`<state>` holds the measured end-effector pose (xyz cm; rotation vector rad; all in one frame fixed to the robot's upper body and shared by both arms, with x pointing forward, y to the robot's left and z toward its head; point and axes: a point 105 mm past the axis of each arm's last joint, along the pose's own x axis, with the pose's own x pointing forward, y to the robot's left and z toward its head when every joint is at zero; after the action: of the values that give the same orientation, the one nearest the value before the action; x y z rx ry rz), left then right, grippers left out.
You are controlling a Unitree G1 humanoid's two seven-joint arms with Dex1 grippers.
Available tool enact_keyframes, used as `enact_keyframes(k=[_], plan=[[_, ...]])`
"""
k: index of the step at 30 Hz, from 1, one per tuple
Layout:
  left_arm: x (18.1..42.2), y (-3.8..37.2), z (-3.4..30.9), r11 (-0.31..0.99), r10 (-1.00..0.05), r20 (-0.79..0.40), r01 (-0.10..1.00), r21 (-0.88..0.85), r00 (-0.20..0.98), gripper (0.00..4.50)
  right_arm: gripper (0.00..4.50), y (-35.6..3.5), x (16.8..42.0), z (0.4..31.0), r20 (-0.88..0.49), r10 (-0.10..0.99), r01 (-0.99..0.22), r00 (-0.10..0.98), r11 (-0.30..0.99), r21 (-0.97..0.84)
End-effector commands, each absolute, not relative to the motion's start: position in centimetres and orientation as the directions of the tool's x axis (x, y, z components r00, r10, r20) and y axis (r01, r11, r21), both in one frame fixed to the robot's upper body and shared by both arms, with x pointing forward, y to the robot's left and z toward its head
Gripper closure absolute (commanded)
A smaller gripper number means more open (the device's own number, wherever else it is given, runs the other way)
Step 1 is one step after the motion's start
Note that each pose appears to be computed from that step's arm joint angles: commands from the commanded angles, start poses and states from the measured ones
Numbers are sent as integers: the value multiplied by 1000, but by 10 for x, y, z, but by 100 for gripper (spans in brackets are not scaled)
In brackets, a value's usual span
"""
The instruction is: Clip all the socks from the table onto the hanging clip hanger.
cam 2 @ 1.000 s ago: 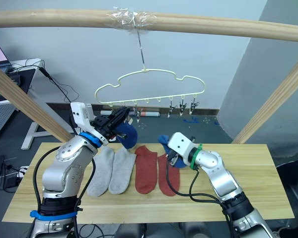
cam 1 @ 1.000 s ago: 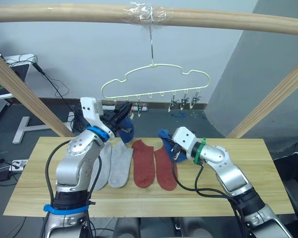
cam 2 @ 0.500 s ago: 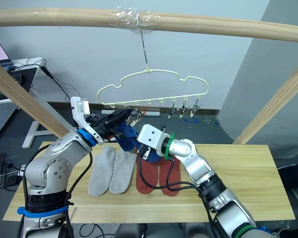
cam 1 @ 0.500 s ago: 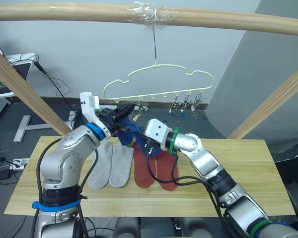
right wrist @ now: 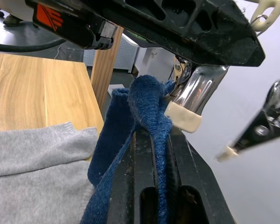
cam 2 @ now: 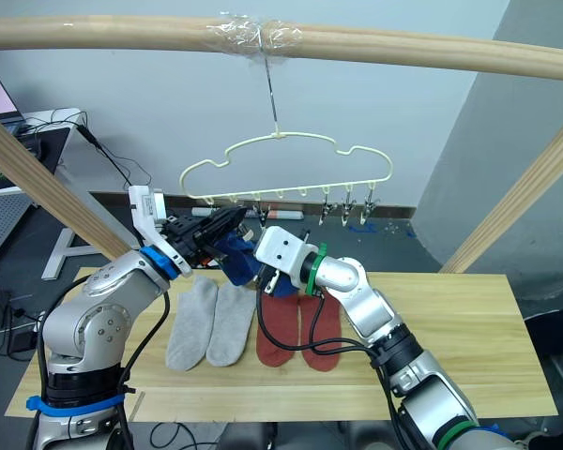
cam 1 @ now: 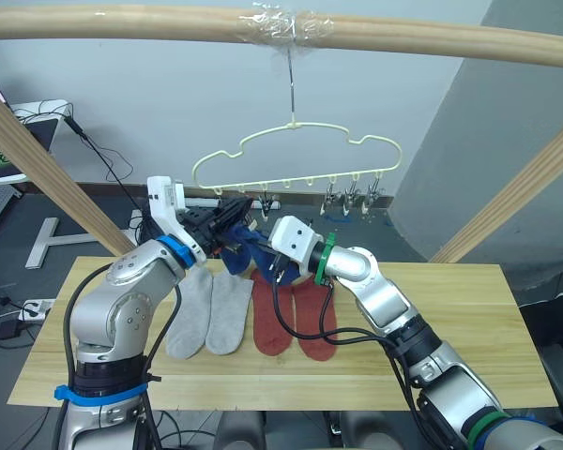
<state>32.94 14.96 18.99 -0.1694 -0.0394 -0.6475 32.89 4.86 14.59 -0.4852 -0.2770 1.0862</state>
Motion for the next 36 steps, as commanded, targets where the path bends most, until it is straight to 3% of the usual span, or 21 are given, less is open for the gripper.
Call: enact_keyframes(k=[1, 10, 13, 20, 28, 36], plan=[[324, 146, 191, 766, -615, 99, 622, -163, 783, 383, 450, 53, 326, 173, 75, 900, -742, 429, 399, -539], [315, 150, 189, 758, -635, 73, 638, -138, 769, 98, 450, 53, 328, 170, 66, 897, -744, 438, 403, -533], [309, 151, 187, 753, -646, 56, 647, -121, 762, 98, 450, 52, 329, 171, 79, 893, -747, 443, 417, -518], [306, 159, 184, 774, -631, 33, 632, -37, 775, 93, 224, 49, 328, 159, 19, 897, -748, 441, 379, -545], [301, 156, 174, 766, -642, 19, 640, 56, 766, 93, 224, 19, 322, 147, -45, 887, -734, 459, 350, -582], [300, 130, 158, 738, -670, 54, 655, 160, 741, 93, 224, -12, 310, 155, -60, 867, -733, 495, 379, -565]])
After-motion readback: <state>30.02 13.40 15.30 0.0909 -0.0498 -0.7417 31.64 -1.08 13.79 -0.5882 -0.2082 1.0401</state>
